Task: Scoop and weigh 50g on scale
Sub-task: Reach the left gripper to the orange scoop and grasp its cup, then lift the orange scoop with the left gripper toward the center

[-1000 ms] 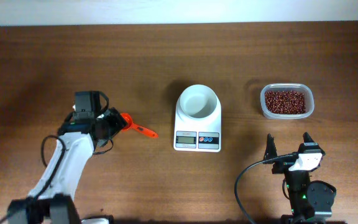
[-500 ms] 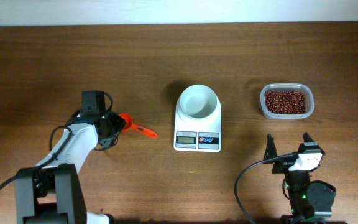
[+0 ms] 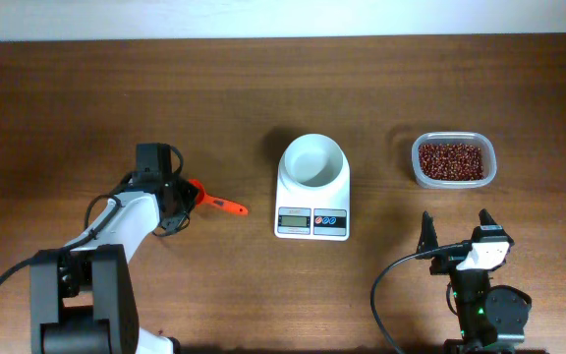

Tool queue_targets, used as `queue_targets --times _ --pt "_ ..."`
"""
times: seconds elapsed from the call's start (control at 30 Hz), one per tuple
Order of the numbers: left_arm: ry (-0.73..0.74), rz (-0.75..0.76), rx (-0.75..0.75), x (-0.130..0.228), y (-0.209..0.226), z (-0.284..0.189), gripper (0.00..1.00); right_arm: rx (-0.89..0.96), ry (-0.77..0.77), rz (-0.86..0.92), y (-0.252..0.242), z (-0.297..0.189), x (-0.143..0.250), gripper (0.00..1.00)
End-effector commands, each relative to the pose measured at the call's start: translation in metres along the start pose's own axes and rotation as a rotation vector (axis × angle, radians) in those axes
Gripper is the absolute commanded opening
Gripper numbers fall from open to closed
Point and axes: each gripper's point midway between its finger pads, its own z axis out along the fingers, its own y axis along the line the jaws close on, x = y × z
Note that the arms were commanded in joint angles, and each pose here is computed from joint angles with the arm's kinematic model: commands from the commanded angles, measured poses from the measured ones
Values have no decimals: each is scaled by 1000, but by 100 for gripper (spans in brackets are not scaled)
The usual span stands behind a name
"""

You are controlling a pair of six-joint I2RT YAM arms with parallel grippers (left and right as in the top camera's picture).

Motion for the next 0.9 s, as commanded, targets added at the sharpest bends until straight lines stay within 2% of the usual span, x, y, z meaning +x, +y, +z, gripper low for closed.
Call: queue_targets --times 0.0,0.07,0.17,0.3,0.53,0.63,0.87 --pt "-16 3 -13 -3 1 1 0 -3 6 4 1 0 3 99" --pt "-1 5 1 -1 -1 0 0 -3 6 4 1 0 3 99" --pt "28 1 125 1 -22 -27 0 -3 6 4 1 0 3 99" --pt "-68 109 187 -6 -28 -77 0 -3 6 4 1 0 3 99" --pt "-185 111 236 -3 -14 -146 0 -3 5 4 1 0 3 99" --pt "-213 105 207 -3 -3 -154 0 -3 6 4 1 0 3 99" --pt "-178 103 166 5 8 -153 0 -3 6 4 1 0 3 99"
